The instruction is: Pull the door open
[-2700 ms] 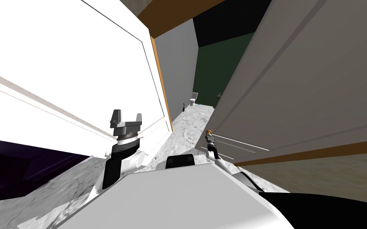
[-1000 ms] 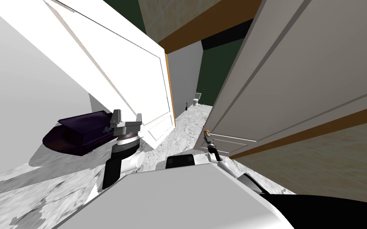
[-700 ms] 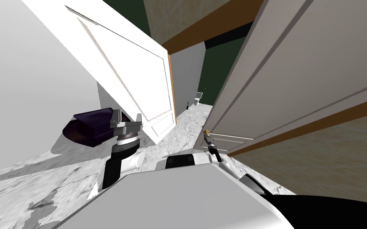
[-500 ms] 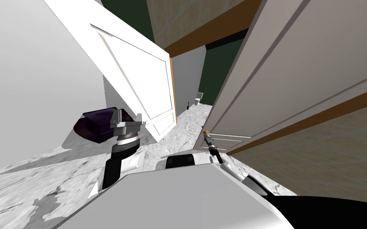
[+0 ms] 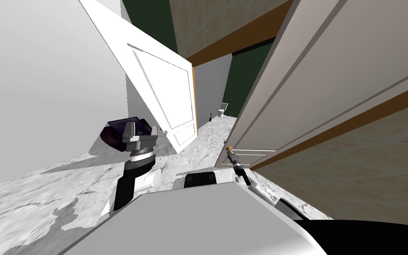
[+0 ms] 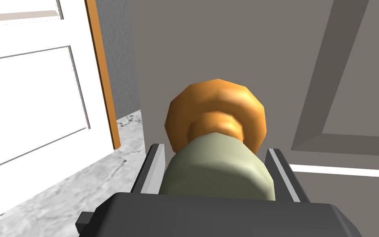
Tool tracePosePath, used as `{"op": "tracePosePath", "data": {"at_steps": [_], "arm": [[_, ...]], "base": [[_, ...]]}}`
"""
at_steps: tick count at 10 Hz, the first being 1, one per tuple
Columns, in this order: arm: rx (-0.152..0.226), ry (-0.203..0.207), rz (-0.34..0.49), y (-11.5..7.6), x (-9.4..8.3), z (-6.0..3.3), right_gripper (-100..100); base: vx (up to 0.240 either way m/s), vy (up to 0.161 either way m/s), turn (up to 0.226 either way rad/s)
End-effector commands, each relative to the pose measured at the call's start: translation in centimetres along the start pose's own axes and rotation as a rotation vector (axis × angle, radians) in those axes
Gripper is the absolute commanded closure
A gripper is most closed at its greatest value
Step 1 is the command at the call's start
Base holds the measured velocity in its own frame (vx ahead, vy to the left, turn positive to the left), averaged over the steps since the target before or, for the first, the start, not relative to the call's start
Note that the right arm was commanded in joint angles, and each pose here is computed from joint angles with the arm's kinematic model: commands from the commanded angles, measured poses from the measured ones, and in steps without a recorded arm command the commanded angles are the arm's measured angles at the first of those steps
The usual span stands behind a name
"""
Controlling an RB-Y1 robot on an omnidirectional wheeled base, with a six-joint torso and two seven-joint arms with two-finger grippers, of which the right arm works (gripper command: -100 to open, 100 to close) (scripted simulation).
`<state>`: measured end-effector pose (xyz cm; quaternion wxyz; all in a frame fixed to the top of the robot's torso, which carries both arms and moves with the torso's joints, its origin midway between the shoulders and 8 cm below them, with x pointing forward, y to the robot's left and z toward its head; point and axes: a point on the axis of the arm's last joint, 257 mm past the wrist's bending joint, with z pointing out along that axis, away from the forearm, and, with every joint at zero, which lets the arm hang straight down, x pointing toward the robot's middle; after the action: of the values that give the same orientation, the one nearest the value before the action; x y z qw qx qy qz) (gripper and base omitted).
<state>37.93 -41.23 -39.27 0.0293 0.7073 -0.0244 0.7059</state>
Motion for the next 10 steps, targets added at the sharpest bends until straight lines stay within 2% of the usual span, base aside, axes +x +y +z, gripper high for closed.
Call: {"op": "tracePosePath", "data": {"at_steps": [1,5,6,7,8,10], "arm": [[0.029,0.001,0.003,-0.2,0.0,-0.91,100],[0.094,0.002,0.006,-0.5,0.1,-2.71,100],[0.083,0.0,0.002,-0.3,0.0,-2.44,100],[0.1,-0.002,0.003,-0.3,-0.2,-3.29,100],[0.104,-0.002,0.003,-0.3,-0.2,-3.46,100],[0.129,0.001,0.003,-0.2,-0.1,-4.47,100]], "base": [[-0.209,-0.049,0.094],[-0.209,-0.051,0.088],[-0.092,-0.028,0.017],[-0.153,-0.041,0.146],[-0.219,-0.063,0.133],[-0.213,-0.074,0.163]]}}
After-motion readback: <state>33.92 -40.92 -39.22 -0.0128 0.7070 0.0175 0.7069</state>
